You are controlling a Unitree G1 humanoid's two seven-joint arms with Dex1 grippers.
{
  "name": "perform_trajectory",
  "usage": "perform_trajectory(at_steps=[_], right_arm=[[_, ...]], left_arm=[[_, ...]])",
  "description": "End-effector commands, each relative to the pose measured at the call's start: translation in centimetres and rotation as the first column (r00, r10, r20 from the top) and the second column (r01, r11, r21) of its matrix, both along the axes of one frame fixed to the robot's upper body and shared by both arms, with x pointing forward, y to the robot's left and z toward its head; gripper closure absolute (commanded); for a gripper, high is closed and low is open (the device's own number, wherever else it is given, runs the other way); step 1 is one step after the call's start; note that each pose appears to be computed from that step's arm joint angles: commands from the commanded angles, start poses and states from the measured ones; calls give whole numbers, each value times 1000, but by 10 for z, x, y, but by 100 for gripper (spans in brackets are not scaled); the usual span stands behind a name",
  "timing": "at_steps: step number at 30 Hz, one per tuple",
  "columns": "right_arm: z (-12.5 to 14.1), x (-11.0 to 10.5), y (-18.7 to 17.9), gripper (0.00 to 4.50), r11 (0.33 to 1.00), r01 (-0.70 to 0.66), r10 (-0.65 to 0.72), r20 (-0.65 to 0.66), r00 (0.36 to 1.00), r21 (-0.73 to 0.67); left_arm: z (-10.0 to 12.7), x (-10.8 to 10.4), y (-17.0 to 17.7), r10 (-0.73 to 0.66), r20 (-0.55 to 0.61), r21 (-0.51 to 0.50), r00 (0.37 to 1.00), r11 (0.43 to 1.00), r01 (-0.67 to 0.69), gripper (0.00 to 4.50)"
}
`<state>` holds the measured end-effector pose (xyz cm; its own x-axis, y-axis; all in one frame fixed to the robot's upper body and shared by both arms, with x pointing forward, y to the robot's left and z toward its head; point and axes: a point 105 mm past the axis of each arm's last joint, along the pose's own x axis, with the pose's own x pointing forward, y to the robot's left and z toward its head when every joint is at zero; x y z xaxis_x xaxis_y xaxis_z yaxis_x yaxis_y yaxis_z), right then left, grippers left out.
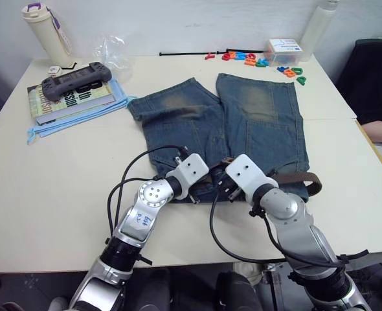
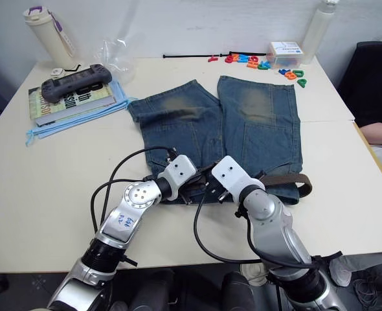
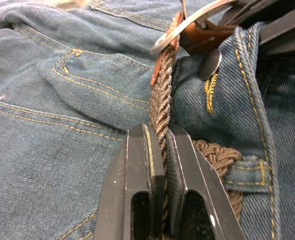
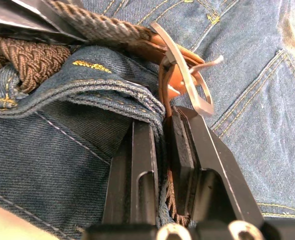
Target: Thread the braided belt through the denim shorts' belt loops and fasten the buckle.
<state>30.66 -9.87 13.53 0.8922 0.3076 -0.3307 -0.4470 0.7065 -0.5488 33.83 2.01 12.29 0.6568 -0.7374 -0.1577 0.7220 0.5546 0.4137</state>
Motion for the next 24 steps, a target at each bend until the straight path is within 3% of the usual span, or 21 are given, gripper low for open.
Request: perform_trajectory(at_steps=[1, 10, 17, 24], right_arm=[[-11, -29, 48, 448, 964, -252, 259, -93, 961, 87], [-15, -38, 49, 448, 929, -368, 370, -111, 922, 38], [-7, -34, 53, 448, 913, -384, 397, -82, 914, 138], [-11, -33, 52, 448, 898, -410, 425, -72, 902, 156]], left_arm=[[40, -20, -30, -143, 172, -121, 975, 979, 165, 450], [43, -23, -28, -164, 233, -159, 958, 966, 204, 450], [38, -32, -26, -245, 315, -111, 917, 950, 292, 450], [39, -29, -20, -200, 319, -175, 926, 948, 266, 450]])
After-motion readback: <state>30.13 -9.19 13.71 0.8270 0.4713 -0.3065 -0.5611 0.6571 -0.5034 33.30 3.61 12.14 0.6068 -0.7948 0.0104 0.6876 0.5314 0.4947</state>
